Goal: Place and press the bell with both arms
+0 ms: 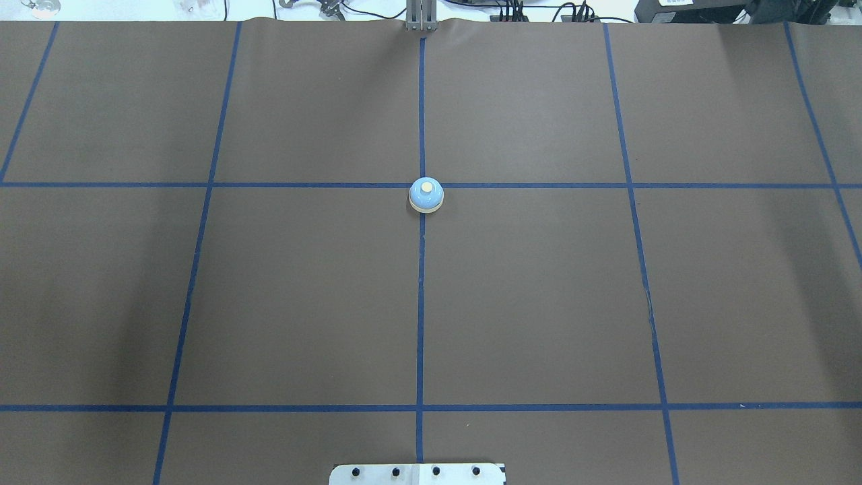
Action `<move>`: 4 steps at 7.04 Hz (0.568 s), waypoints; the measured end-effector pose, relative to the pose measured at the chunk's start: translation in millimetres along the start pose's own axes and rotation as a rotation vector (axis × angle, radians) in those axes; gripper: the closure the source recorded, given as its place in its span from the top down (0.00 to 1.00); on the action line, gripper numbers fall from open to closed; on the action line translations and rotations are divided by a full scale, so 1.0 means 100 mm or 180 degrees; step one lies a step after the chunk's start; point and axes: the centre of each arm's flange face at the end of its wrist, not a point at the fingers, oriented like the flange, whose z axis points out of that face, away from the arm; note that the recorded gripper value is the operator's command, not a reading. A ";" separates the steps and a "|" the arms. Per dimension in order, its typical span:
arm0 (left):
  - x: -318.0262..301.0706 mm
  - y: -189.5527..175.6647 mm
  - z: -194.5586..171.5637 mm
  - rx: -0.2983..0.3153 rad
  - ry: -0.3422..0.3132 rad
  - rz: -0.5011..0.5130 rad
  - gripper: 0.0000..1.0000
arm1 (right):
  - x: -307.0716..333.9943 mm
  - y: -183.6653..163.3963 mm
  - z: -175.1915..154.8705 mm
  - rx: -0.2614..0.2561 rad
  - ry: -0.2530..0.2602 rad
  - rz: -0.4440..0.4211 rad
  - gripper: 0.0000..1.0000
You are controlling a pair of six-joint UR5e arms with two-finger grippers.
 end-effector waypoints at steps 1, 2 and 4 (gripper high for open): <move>0.07 0.07 -0.06 -0.0018 0.0007 -0.0109 1.00 | 0.05 0.05 0.06 -0.0028 -0.0064 0.0054 1.00; 0.11 0.13 -0.08 -0.0032 0.0013 -0.0173 1.00 | 0.07 0.07 0.08 -0.0027 -0.0119 0.0081 1.00; 0.10 0.19 -0.05 -0.0067 0.0022 -0.0223 1.00 | 0.04 0.04 0.04 0.0009 -0.0156 0.0079 1.00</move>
